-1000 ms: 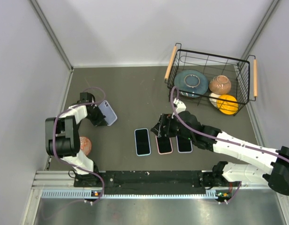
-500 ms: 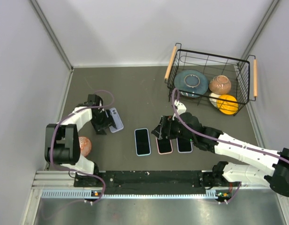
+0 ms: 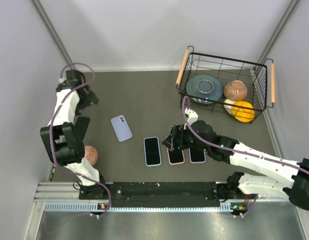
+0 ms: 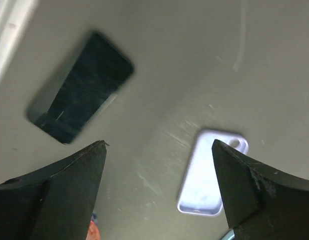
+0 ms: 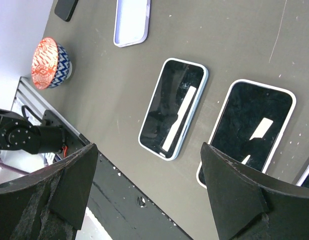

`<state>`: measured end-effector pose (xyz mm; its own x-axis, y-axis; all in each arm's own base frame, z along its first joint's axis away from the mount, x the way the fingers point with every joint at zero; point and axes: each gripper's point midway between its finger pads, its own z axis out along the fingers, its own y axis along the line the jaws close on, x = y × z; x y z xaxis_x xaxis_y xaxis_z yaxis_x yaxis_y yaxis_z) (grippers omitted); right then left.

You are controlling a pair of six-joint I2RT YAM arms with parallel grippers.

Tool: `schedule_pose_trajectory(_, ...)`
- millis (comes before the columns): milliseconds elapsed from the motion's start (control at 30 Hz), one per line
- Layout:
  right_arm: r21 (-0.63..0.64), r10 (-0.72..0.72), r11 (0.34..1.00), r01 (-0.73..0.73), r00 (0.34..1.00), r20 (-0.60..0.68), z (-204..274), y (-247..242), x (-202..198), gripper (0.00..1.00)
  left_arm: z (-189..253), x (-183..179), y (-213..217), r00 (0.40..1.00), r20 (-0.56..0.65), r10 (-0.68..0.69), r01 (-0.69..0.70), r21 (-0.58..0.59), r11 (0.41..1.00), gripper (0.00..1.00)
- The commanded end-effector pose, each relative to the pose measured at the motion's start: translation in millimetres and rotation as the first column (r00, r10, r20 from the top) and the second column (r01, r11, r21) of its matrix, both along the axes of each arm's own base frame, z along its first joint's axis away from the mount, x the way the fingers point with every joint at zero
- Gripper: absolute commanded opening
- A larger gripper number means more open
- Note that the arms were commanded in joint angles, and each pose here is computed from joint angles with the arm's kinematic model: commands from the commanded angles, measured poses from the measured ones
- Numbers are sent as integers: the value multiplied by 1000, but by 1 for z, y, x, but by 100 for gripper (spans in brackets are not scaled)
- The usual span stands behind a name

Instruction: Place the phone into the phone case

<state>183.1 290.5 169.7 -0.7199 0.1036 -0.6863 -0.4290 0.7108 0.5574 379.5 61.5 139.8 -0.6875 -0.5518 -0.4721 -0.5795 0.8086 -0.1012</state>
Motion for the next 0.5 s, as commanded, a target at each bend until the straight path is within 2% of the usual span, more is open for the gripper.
schedule_pose_trajectory(0, 11, 21, 1000, -22, 998, 63, 12, -2, 2, 84, 7, -7, 78, 986, -34, 164, -161, 85, 983, 88)
schedule_pose_trajectory(67, 10, 21, 1000, -22, 997, 71, 13, -3, 4, 84, -5, -10, 102, 978, -64, 198, -191, 98, 977, 71)
schedule_pose_trajectory(133, 8, 42, 999, -43, 996, 85, 17, -1, 3, 84, -15, -15, 122, 969, -102, 226, -207, 168, 964, 47)
schedule_pose_trajectory(167, 8, 47, 999, -47, 995, 87, 18, 0, 3, 84, -19, -21, 137, 956, -124, 265, -233, 228, 945, 24)
schedule_pose_trajectory(233, 11, 49, 999, -51, 994, 99, 21, 1, 4, 84, -38, -26, 148, 939, -183, 293, -241, 259, 935, 0)
schedule_pose_trajectory(367, 13, 51, 998, -53, 991, 121, 29, 0, 7, 84, -65, -31, 159, 902, -284, 326, -238, 304, 923, 0)
schedule_pose_trajectory(467, 18, 48, 999, -51, 990, 136, 34, -1, 9, 84, -77, -29, 166, 887, -308, 343, -239, 329, 914, 0)
